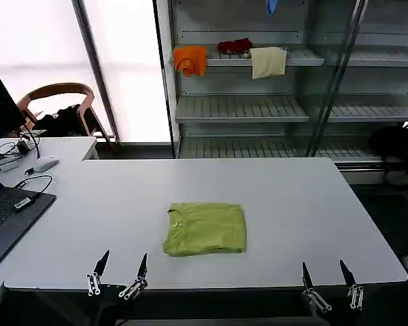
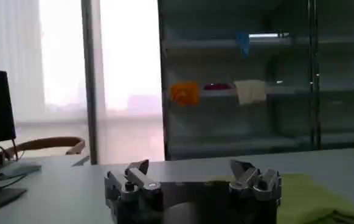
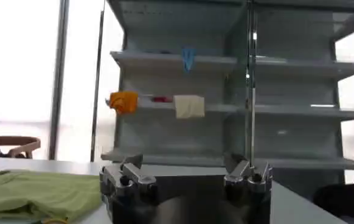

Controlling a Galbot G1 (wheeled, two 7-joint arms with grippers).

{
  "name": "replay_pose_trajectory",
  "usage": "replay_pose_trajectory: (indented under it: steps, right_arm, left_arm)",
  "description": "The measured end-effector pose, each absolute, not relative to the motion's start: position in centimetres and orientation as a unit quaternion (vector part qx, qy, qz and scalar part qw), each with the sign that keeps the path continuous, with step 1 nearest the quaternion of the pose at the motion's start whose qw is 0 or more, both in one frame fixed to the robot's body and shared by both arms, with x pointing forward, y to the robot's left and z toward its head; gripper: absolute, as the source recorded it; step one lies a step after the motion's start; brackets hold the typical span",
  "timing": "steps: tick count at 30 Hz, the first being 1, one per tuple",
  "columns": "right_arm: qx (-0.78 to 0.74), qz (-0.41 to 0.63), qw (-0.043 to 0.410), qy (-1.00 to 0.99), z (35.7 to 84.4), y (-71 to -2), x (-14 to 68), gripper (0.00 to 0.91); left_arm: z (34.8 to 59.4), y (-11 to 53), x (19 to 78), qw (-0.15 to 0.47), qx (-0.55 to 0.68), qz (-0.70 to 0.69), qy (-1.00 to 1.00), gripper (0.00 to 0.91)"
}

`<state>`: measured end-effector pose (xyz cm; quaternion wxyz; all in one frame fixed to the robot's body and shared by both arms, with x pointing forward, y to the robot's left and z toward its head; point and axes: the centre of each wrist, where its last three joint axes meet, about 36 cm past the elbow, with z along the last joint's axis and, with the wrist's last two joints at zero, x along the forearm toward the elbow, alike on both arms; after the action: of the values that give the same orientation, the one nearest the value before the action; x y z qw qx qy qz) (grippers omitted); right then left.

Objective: Fold and organize the clothes.

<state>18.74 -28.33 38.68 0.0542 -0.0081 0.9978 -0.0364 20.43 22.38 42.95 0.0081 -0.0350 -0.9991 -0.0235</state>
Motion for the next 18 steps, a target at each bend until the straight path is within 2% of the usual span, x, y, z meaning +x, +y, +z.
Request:
replay_pose_trajectory:
  steps: [18]
  right_arm:
    - [-0.012,-0.033,0.053,0.998,38.7,-28.4,19.1,0.907]
  left_arm:
    - [42.4,24.8,21.7,0.007,-0.021,-0.008,-1.000,0.907]
